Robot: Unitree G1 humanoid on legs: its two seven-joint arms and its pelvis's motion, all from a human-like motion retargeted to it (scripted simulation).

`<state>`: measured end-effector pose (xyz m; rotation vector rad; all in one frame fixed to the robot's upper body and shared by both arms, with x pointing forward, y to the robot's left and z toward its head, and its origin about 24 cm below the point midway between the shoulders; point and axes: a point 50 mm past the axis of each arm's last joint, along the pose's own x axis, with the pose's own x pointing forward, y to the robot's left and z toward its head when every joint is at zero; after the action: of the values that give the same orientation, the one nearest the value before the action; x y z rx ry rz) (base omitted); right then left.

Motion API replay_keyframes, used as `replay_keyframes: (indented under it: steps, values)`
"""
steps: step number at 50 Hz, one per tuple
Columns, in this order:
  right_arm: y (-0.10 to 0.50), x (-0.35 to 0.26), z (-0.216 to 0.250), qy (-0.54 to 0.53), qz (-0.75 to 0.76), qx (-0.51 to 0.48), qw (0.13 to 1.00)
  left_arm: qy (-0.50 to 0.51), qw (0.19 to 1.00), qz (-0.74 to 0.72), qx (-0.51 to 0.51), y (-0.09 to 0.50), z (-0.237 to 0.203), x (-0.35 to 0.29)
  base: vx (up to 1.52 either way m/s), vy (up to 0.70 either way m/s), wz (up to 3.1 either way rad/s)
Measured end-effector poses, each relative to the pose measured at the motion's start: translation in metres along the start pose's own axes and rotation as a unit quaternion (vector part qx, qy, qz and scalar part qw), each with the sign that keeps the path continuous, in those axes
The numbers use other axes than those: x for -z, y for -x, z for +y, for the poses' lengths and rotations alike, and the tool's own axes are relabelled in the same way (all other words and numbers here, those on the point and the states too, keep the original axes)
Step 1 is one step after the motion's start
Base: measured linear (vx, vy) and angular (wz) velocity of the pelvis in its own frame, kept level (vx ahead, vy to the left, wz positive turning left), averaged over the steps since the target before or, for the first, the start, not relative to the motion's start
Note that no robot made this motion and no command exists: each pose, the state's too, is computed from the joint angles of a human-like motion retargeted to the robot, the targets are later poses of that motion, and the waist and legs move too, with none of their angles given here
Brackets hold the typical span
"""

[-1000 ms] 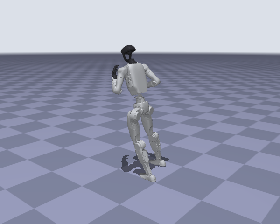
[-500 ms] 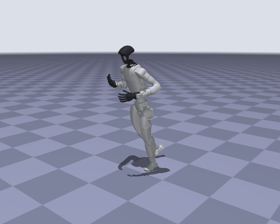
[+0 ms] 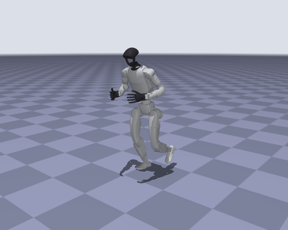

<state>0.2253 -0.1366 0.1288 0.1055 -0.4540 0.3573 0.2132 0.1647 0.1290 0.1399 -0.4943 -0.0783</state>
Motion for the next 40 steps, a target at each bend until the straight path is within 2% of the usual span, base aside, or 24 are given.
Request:
replay_keyframes:
  steps: [3, 6, 8, 10, 12, 13, 15, 19, 22, 25, 27, 28, 32, 34, 35, 37, 40]
  values:
    - [-0.031, -0.061, 0.003, -0.013, -0.155, -0.009, 0.988, 0.048, 0.989, 0.137, 0.002, 0.064, 0.027, 0.018, 0.98, 0.02, -0.59]
    - [-0.023, -0.100, 0.009, -0.172, -0.267, 0.028, 0.948, 0.119, 0.977, 0.177, -0.015, 0.095, 0.044, -0.001, 1.08, 0.10, -0.81]
    - [-0.016, -0.109, 0.017, -0.233, -0.302, 0.017, 0.924, 0.091, 0.981, 0.171, 0.012, 0.097, 0.047, -0.009, 1.10, 0.22, -0.32]
    - [-0.014, -0.110, 0.027, -0.269, -0.293, -0.012, 0.917, 0.154, 0.975, 0.162, -0.004, 0.089, 0.040, -0.009, 1.14, 0.30, 0.08]
    - [-0.012, -0.099, 0.034, -0.277, -0.260, -0.058, 0.923, 0.135, 0.985, 0.102, 0.035, 0.072, 0.031, -0.013, 1.14, 0.32, 0.65]
    - [-0.013, -0.088, 0.038, -0.287, -0.225, -0.067, 0.929, 0.164, 0.983, 0.078, 0.025, 0.058, 0.023, -0.013, 1.10, 0.29, 0.94]
    - [-0.008, -0.060, 0.039, -0.275, -0.164, -0.046, 0.946, 0.148, 0.988, 0.011, 0.037, 0.032, 0.009, -0.017, 1.08, 0.25, 1.01]
    - [0.026, -0.009, 0.018, -0.145, -0.038, 0.060, 0.987, 0.088, 0.984, -0.142, 0.064, -0.044, -0.024, -0.039, 1.00, 0.15, 0.83]
    - [0.062, -0.011, -0.005, -0.116, 0.023, 0.050, 0.992, 0.001, 0.957, -0.285, 0.048, -0.084, -0.021, -0.093, 1.04, 0.04, 0.91]
    - [0.083, -0.016, -0.019, -0.086, 0.086, 0.030, 0.992, 0.014, 0.926, -0.378, -0.009, -0.088, -0.017, -0.137, 1.09, -0.07, 0.91]
    - [0.094, -0.013, -0.030, -0.050, 0.142, 0.037, 0.988, 0.077, 0.916, -0.392, -0.032, -0.087, -0.016, -0.149, 1.14, -0.19, 0.93]
    - [0.099, -0.008, -0.035, -0.040, 0.173, 0.042, 0.983, 0.120, 0.915, -0.385, -0.027, -0.087, -0.018, -0.150, 1.17, -0.26, 0.77]
    - [0.112, 0.032, -0.033, -0.024, 0.277, 0.009, 0.960, 0.089, 0.949, -0.304, 0.008, -0.089, -0.031, -0.123, 1.20, -0.31, 0.10]
    - [0.101, 0.051, -0.022, -0.026, 0.276, -0.011, 0.961, 0.112, 0.961, -0.247, 0.052, -0.080, -0.037, -0.095, 1.12, -0.27, -0.49]
    - [0.089, 0.057, -0.016, -0.024, 0.259, -0.018, 0.965, 0.147, 0.963, -0.215, 0.070, -0.072, -0.039, -0.079, 1.05, -0.21, -0.66]
    - [0.043, 0.048, -0.001, -0.028, 0.167, -0.021, 0.985, 0.114, 0.988, -0.103, 0.031, -0.051, -0.033, -0.032, 1.02, -0.16, -0.91]
    - [-0.035, -0.004, 0.036, -0.077, -0.030, -0.061, 0.995, 0.033, 0.995, 0.080, -0.054, 0.018, -0.008, 0.027, 1.08, -0.12, -1.26]
